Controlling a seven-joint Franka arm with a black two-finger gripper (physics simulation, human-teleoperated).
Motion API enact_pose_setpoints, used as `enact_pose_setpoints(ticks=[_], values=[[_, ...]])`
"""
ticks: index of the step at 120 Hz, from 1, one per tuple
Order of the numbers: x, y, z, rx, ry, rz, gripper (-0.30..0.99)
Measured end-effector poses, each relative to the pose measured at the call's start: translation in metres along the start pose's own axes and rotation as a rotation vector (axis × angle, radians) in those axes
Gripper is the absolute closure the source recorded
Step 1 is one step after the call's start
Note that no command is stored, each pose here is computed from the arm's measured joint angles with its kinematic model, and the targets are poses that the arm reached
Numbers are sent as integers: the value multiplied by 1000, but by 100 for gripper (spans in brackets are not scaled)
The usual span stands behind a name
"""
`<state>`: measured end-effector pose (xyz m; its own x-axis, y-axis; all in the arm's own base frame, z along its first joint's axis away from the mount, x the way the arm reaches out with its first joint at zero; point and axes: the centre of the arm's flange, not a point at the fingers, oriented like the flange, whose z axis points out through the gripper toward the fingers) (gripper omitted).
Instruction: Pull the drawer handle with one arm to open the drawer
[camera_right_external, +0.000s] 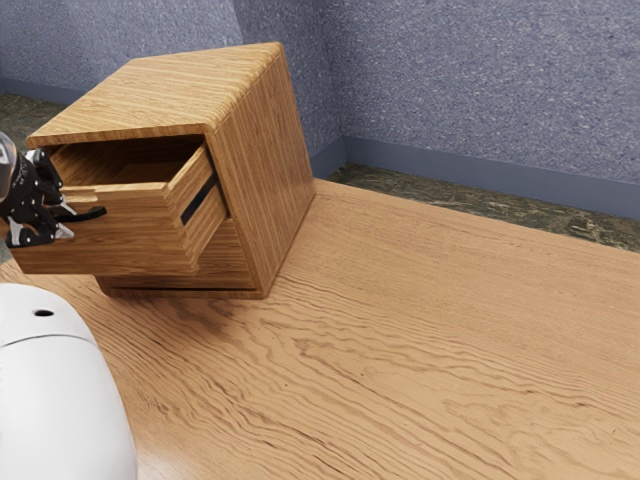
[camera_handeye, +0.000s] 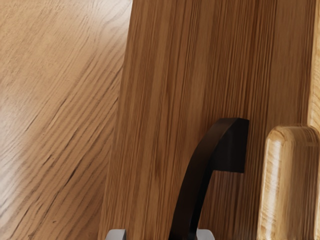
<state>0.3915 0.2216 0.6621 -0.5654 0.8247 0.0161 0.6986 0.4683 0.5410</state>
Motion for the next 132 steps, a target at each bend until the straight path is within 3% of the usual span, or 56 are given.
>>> enact_pose_setpoints(ticks=[132], values=[[-14, -21, -22, -14, 32, 0, 58]])
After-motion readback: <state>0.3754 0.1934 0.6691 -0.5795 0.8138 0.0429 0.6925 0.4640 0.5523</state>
